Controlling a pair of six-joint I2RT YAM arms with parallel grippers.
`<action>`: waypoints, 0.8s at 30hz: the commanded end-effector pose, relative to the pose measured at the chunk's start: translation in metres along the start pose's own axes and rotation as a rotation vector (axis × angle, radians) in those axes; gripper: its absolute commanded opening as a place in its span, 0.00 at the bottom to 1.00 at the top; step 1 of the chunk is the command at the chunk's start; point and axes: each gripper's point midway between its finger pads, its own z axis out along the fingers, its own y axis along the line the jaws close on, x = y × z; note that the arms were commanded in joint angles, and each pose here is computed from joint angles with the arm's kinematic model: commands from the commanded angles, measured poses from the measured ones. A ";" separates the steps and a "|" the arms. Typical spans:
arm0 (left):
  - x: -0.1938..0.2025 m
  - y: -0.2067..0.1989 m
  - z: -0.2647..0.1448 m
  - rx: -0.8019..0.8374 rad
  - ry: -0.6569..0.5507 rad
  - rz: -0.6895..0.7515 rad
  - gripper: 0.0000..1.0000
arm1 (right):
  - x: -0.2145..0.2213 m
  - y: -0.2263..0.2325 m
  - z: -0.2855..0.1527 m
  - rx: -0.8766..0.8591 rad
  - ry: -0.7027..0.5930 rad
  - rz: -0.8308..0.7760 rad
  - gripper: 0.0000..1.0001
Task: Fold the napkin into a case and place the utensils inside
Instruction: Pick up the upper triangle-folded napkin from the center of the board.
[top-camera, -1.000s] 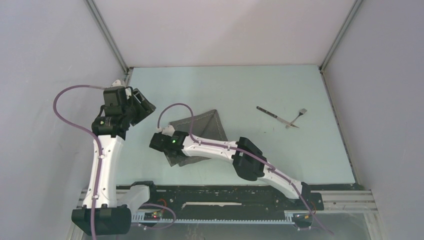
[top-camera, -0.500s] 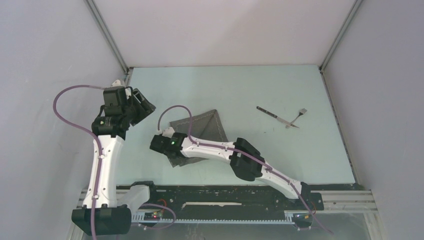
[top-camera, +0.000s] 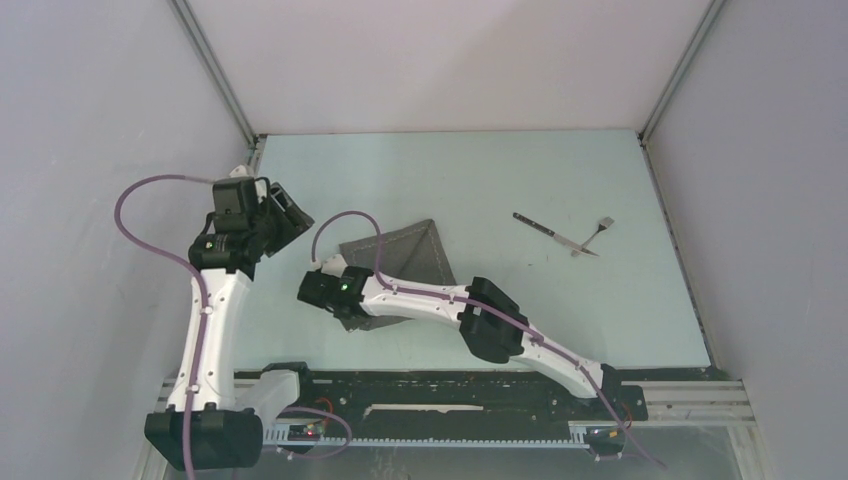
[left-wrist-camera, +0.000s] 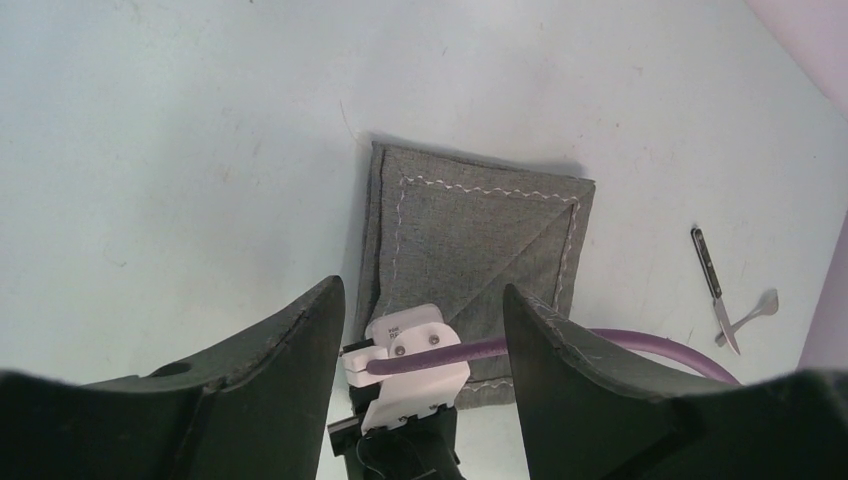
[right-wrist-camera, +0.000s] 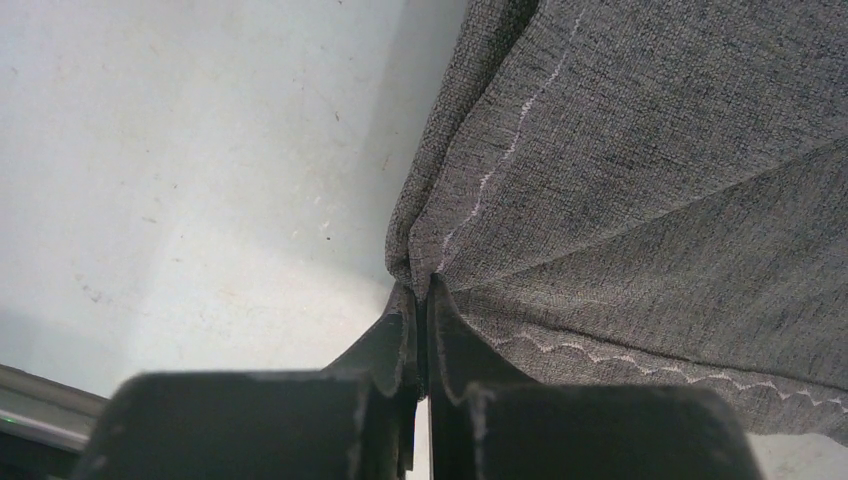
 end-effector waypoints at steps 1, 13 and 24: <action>-0.001 -0.001 0.006 0.015 -0.004 0.012 0.66 | -0.006 -0.011 -0.003 0.009 -0.013 -0.014 0.00; 0.040 0.011 0.053 0.145 0.224 -0.186 0.68 | -0.038 -0.005 -0.068 -0.372 -0.144 0.148 0.00; 0.107 0.027 0.101 0.214 0.480 -0.388 0.71 | -0.040 -0.016 -0.077 -0.429 -0.153 0.197 0.00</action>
